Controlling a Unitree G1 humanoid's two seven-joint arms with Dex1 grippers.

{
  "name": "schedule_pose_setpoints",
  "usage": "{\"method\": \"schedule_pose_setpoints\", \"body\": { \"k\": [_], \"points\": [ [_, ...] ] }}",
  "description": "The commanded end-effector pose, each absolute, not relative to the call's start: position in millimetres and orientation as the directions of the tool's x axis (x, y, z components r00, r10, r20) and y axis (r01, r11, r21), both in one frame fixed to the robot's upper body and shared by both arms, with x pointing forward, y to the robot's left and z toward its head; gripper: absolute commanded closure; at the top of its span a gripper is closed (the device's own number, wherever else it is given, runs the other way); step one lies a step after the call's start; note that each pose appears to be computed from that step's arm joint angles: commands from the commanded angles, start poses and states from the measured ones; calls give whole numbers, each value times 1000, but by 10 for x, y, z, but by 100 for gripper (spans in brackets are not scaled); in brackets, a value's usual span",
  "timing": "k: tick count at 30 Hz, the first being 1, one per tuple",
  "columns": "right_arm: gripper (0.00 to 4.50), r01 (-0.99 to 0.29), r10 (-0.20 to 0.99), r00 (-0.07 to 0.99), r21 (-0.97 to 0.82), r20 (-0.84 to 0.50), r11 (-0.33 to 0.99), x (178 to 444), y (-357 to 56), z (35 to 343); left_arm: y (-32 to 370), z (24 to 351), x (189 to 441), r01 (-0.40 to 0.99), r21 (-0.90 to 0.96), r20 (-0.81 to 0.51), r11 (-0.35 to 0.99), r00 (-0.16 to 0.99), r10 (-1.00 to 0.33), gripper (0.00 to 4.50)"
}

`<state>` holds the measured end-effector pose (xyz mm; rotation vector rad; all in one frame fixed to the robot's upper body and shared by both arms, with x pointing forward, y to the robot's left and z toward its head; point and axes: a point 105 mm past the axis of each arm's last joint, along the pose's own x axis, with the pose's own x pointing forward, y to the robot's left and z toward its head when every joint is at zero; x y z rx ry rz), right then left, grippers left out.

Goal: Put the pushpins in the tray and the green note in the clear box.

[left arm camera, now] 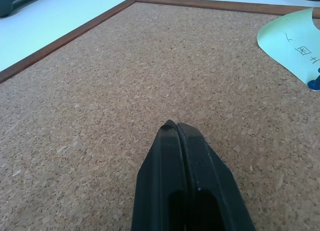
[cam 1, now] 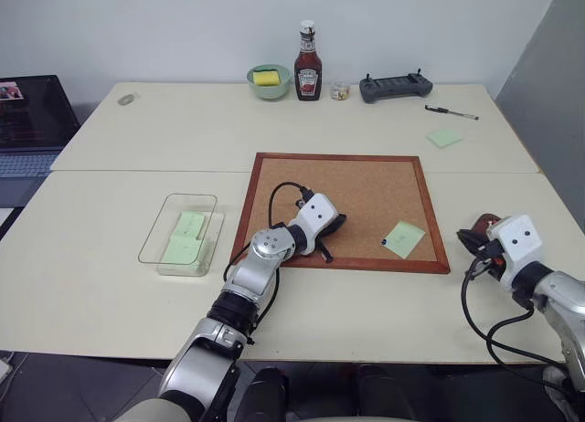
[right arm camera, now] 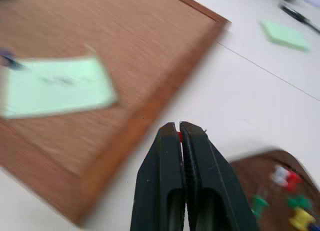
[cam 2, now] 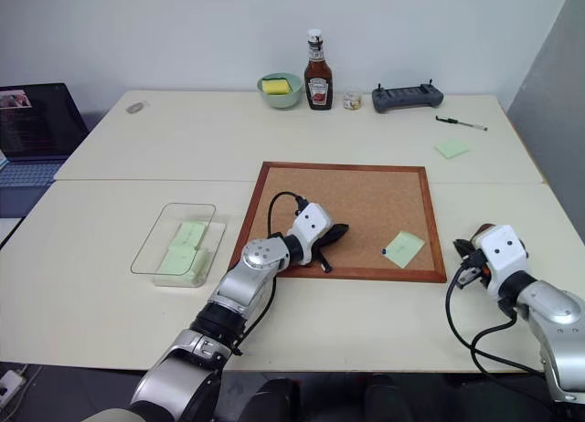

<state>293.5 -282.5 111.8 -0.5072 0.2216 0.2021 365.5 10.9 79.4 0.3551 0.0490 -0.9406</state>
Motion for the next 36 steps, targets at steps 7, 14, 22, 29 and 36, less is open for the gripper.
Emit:
{"method": "schedule_pose_setpoints", "body": {
  "k": [7,14,22,29,36],
  "points": [
    [446,-94,-21,981,-571,-193,816,3023,-3063,1261,84,524,3561,825,245,-279,510,564,-778,450],
    [446,-87,-43,979,-592,-201,802,3032,-3111,1256,89,518,3556,825,245,-282,509,563,-777,450],
    [319,-72,-62,979,-610,-196,789,3031,-3143,1272,84,516,3548,828,245,-282,505,559,-780,450],
    [319,-61,-68,980,-612,-186,788,3030,-3156,1290,81,507,3545,829,245,-285,503,558,-780,450],
    [319,-141,101,989,-503,-105,853,3006,-2893,1491,92,499,3542,829,247,-287,502,558,-779,450]
  ]
}}
